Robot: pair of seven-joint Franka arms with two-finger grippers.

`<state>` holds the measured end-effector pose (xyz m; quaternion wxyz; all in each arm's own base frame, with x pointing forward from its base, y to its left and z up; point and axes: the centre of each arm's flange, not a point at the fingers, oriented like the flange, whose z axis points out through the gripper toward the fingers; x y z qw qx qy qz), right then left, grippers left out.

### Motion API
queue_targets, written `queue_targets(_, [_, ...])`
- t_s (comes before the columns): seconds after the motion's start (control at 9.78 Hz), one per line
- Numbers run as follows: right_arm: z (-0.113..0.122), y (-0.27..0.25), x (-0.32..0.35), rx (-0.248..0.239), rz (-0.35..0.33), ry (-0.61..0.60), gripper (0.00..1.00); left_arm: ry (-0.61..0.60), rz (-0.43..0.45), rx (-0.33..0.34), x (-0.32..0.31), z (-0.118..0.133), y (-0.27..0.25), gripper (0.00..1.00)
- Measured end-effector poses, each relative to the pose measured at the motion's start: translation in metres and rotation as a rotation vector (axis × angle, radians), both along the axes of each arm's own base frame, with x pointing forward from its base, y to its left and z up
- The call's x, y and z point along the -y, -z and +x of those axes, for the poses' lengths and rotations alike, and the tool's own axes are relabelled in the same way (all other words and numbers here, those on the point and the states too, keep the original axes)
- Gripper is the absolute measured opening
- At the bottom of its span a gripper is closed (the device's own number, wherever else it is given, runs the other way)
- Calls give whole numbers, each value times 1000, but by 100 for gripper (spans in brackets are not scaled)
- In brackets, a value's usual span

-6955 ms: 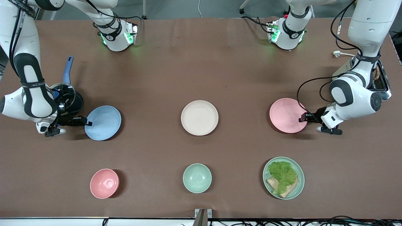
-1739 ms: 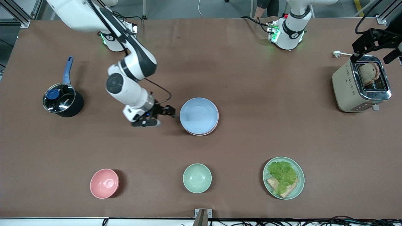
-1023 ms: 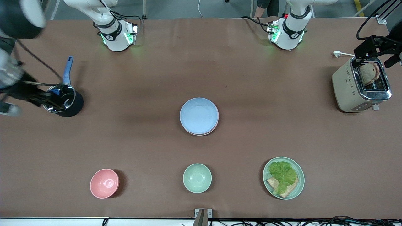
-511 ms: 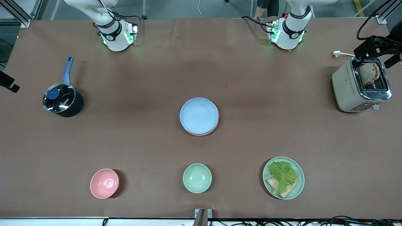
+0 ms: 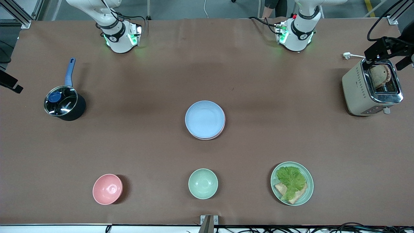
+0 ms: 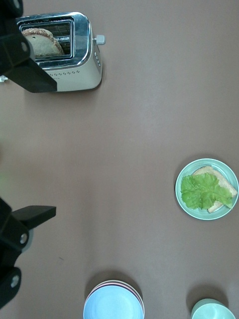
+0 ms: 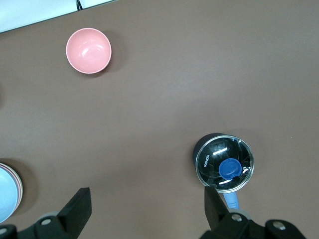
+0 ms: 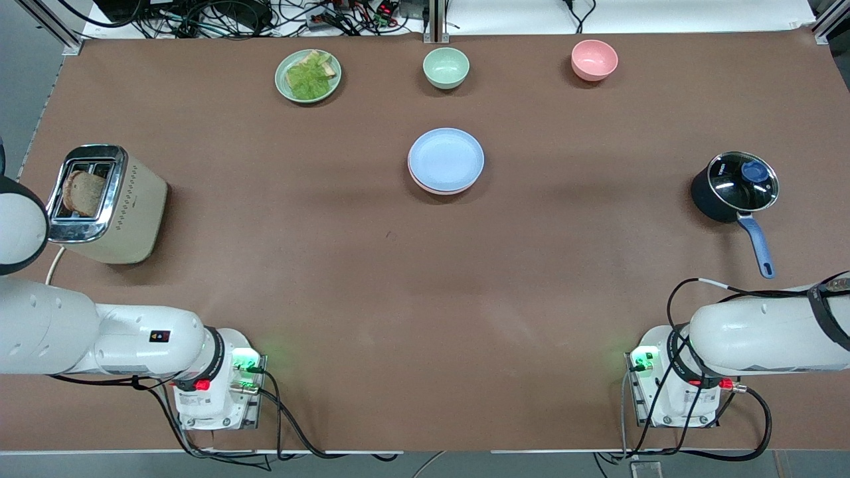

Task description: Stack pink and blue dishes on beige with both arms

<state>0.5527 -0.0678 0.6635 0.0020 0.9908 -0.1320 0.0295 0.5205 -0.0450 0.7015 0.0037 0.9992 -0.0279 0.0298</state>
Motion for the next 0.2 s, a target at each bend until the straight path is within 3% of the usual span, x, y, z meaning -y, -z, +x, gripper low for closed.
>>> queue_targets(0.2, [-1, 1, 0, -6, 1, 0, 100, 51, 3, -1, 3, -1, -1, 100])
